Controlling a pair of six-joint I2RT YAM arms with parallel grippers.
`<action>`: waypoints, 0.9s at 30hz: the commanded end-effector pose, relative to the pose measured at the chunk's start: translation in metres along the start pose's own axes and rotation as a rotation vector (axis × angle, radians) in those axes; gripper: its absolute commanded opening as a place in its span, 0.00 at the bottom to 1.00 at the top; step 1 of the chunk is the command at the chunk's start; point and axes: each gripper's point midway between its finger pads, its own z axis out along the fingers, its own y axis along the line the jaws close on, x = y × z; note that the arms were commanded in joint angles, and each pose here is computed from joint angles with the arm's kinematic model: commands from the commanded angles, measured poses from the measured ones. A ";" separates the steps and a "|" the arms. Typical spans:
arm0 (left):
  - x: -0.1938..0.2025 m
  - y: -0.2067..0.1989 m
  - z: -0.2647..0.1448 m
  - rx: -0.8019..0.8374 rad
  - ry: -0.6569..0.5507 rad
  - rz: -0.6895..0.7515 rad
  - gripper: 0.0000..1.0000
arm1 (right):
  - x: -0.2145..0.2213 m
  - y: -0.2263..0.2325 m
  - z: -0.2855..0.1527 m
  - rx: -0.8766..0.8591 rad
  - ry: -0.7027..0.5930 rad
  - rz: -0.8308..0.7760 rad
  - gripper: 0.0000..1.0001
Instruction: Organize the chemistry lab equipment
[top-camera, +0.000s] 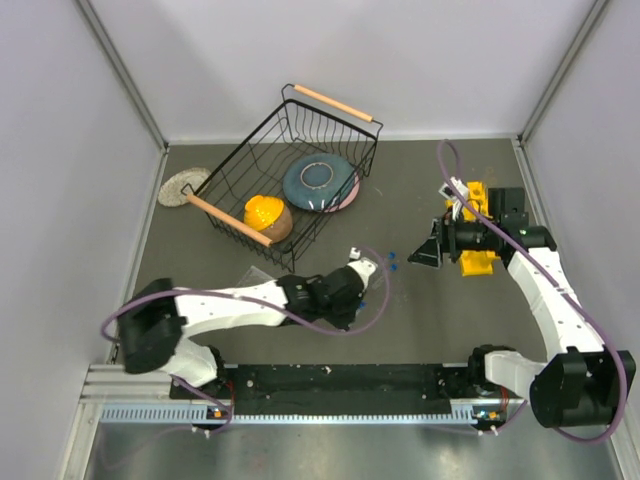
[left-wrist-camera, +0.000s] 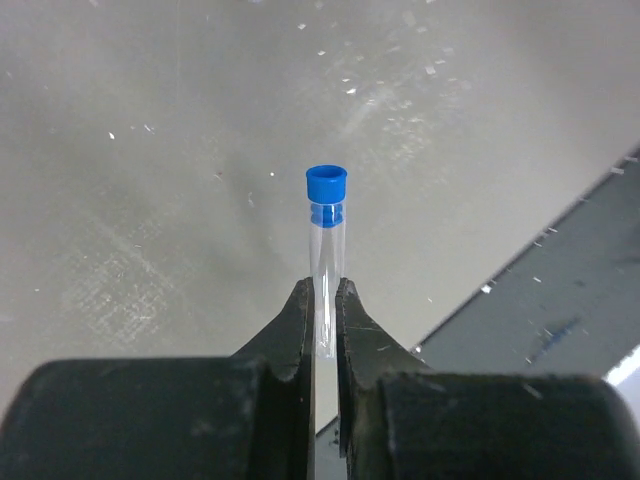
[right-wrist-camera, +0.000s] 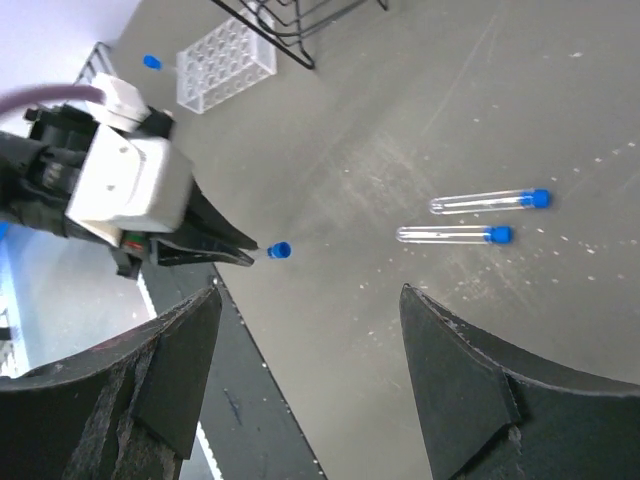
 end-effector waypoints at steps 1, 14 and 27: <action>-0.040 -0.026 -0.042 0.198 -0.266 0.055 0.01 | 0.000 0.026 0.004 -0.140 -0.013 -0.022 0.72; -0.082 -0.032 -0.110 0.300 -0.513 0.016 0.01 | 0.003 0.086 0.051 -0.262 0.120 0.134 0.66; -0.089 -0.026 -0.118 0.274 -0.539 0.003 0.01 | 0.011 0.110 0.072 -0.318 0.206 0.142 0.38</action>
